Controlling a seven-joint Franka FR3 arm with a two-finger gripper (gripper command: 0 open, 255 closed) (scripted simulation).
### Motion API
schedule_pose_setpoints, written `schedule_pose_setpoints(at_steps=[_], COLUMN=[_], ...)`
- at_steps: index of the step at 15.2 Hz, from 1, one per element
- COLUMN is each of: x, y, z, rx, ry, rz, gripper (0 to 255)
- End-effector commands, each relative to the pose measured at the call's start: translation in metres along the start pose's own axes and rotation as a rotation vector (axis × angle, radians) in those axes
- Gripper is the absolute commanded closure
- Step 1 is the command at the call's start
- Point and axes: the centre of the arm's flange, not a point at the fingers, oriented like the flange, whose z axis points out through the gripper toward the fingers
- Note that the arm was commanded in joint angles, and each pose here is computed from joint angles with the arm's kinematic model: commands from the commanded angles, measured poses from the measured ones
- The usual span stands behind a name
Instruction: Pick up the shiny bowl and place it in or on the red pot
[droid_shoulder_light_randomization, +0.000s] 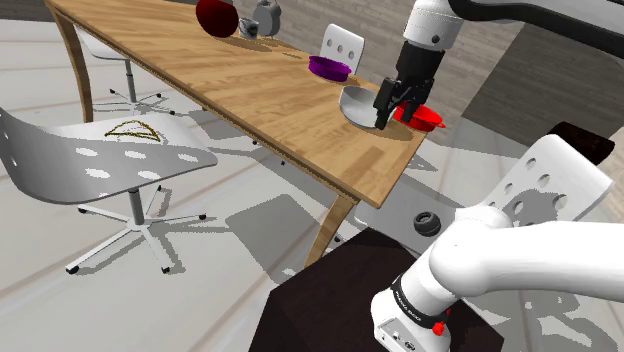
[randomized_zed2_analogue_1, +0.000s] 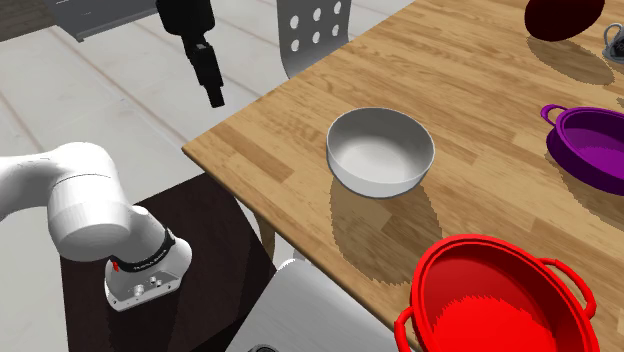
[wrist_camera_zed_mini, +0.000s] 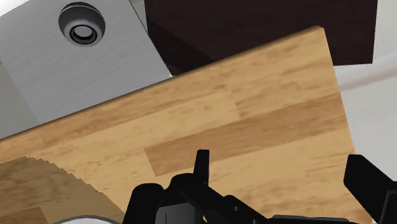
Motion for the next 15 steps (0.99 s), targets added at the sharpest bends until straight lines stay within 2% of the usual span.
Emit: schedule_pose_setpoints(at_steps=[1,15], x=[0.0,0.168], y=[0.0,0.068], z=[0.0,0.01], rx=[0.0,-0.035], ry=[0.0,0.007], rz=[0.0,0.076], gripper=[0,0])
